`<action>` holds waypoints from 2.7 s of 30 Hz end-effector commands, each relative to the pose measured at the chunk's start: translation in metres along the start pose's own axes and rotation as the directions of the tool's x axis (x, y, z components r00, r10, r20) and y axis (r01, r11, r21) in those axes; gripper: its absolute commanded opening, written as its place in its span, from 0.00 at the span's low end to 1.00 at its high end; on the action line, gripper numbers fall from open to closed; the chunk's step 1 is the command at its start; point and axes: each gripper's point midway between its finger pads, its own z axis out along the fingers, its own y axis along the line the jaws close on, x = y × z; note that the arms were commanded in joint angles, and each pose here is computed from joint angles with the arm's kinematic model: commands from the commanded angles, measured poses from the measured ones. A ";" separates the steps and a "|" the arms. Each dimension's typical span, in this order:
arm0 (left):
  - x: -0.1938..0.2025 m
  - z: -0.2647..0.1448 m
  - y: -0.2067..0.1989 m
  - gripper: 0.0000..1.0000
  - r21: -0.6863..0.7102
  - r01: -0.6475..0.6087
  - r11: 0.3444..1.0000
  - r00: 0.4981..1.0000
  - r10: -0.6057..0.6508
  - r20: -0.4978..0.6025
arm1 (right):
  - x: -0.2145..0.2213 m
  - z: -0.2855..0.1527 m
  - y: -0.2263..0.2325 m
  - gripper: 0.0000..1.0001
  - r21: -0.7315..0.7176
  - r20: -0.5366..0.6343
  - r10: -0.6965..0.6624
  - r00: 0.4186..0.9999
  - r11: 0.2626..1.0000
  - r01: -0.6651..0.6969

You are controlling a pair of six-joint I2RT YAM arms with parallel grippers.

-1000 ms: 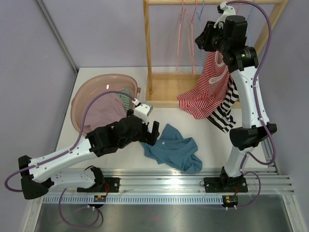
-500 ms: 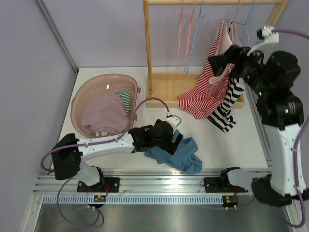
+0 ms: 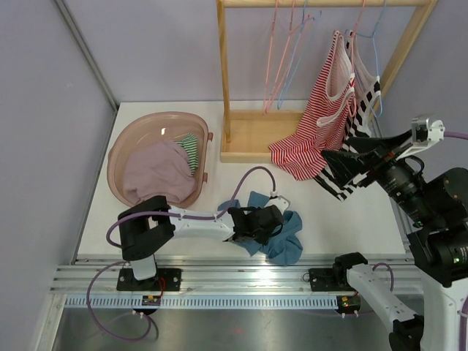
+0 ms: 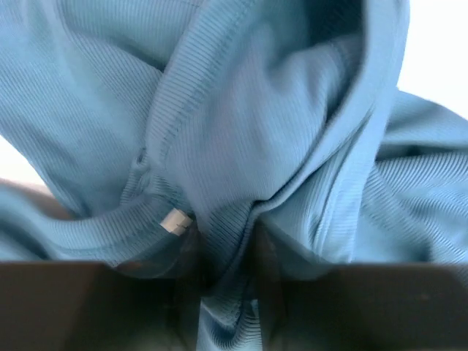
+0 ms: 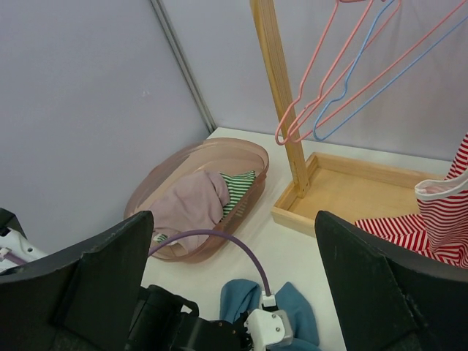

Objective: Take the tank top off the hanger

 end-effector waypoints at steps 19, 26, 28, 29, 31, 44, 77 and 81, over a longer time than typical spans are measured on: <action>-0.145 -0.234 0.161 0.00 -0.334 0.353 0.874 0.865 -0.168 0.473 | -0.003 -0.028 -0.055 0.99 0.337 0.072 -0.005 0.997 0.941 -0.020; -0.157 -0.304 0.247 0.00 -0.394 0.529 0.751 0.779 -0.247 0.576 | -0.006 -0.023 -0.058 0.99 0.346 0.067 -0.014 0.998 0.938 -0.010; -0.154 -0.311 0.264 0.00 -0.400 0.571 0.717 0.758 -0.273 0.593 | -0.008 -0.019 -0.066 1.00 0.380 0.064 -0.017 0.998 0.925 -0.009; -0.150 -0.313 0.273 0.01 -0.408 0.589 0.697 0.751 -0.286 0.595 | -0.008 -0.017 -0.069 1.00 0.392 0.062 -0.021 0.998 0.920 -0.005; -0.136 -0.317 0.303 0.06 -0.438 0.644 0.627 0.729 -0.328 0.601 | -0.009 -0.009 -0.081 1.00 0.442 0.047 -0.023 0.999 0.897 -0.001; -0.095 -0.305 0.303 0.99 -0.319 0.646 0.693 0.718 -0.411 0.561 | -0.010 0.073 -0.143 0.99 0.571 -0.162 -0.074 0.984 0.806 0.155; -0.053 -0.257 0.225 0.99 0.016 0.455 0.890 0.754 -0.394 0.525 | -0.027 0.211 -0.252 0.18 0.563 -0.291 -0.201 0.935 0.755 0.337; -0.053 -0.256 0.224 0.99 0.021 0.453 0.891 0.757 -0.397 0.519 | -0.027 0.213 -0.250 0.09 0.554 -0.285 -0.200 0.938 0.764 0.331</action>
